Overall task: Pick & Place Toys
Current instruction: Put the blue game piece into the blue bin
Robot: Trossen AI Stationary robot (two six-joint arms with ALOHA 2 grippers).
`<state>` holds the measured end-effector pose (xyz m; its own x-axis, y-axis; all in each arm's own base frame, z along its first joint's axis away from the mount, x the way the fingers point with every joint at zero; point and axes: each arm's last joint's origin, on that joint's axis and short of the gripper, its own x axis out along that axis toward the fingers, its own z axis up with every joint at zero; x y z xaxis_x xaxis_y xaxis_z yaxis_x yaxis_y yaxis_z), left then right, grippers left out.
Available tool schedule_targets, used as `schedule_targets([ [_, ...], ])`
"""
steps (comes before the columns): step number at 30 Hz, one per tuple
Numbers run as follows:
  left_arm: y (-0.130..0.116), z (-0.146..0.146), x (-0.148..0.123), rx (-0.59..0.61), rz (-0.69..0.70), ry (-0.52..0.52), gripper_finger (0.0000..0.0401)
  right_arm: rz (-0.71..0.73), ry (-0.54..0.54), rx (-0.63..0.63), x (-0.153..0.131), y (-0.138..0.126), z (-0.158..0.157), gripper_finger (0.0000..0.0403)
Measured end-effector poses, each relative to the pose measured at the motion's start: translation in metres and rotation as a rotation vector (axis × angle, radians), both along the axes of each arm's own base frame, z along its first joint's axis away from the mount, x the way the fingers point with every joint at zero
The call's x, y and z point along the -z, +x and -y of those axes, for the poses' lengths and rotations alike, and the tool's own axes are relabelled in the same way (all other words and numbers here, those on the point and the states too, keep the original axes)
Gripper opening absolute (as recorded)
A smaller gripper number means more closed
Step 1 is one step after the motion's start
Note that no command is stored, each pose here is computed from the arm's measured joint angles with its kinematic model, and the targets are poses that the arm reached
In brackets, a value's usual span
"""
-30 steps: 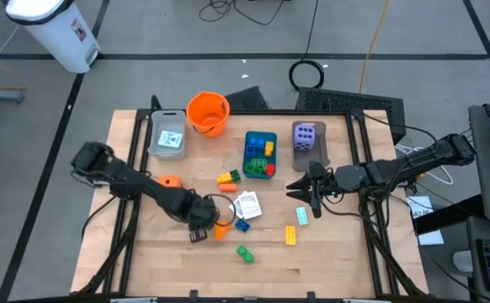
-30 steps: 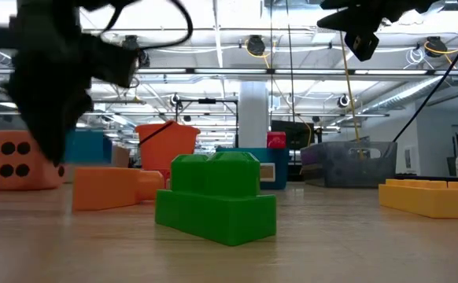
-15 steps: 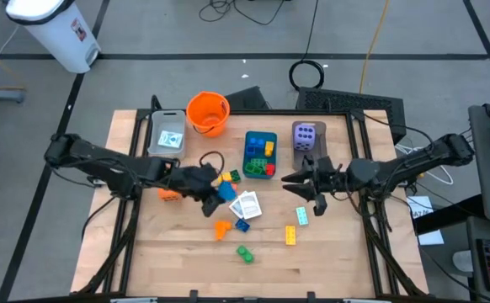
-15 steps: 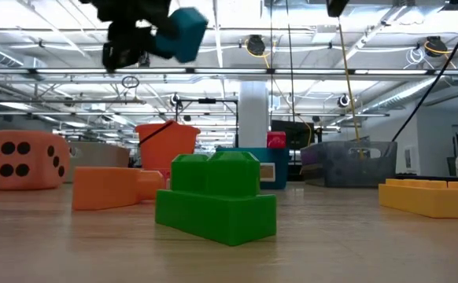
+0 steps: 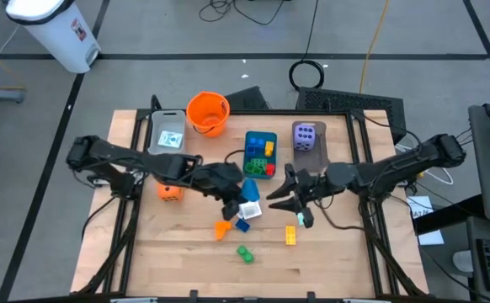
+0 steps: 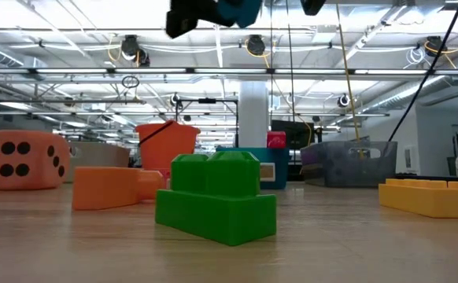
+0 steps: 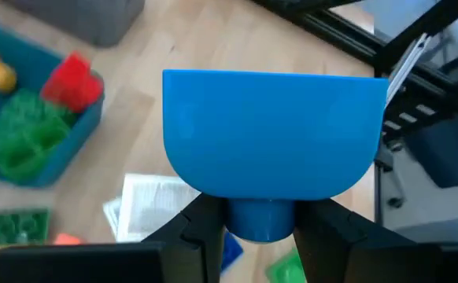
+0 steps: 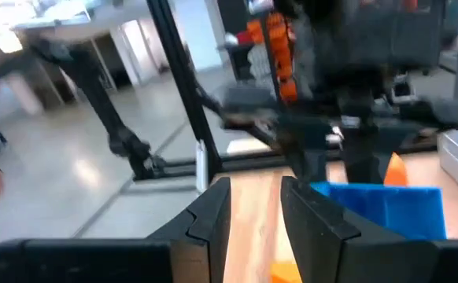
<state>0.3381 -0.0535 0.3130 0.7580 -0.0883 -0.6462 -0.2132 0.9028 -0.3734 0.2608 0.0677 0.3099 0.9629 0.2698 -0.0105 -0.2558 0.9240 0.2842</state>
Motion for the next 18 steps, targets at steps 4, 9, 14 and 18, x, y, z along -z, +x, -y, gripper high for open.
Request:
schedule_targets([
  [4,0.016,-0.002,-0.013,0.034,-0.037,0.052,0.0125,-0.023,-0.019,0.021,0.003,0.004,0.004,0.0105],
  [9,0.025,-0.001,-0.024,0.063,-0.013,0.085,0.0125,-0.036,-0.031,0.043,0.004,0.003,0.006,0.0105],
  [14,0.025,-0.002,-0.029,0.048,0.002,0.098,0.0125,-0.041,-0.037,0.068,0.004,0.003,0.007,0.0105],
  [18,0.024,-0.002,-0.031,0.033,0.007,0.097,0.0125,-0.046,-0.047,0.099,0.005,0.004,0.007,0.0105],
])
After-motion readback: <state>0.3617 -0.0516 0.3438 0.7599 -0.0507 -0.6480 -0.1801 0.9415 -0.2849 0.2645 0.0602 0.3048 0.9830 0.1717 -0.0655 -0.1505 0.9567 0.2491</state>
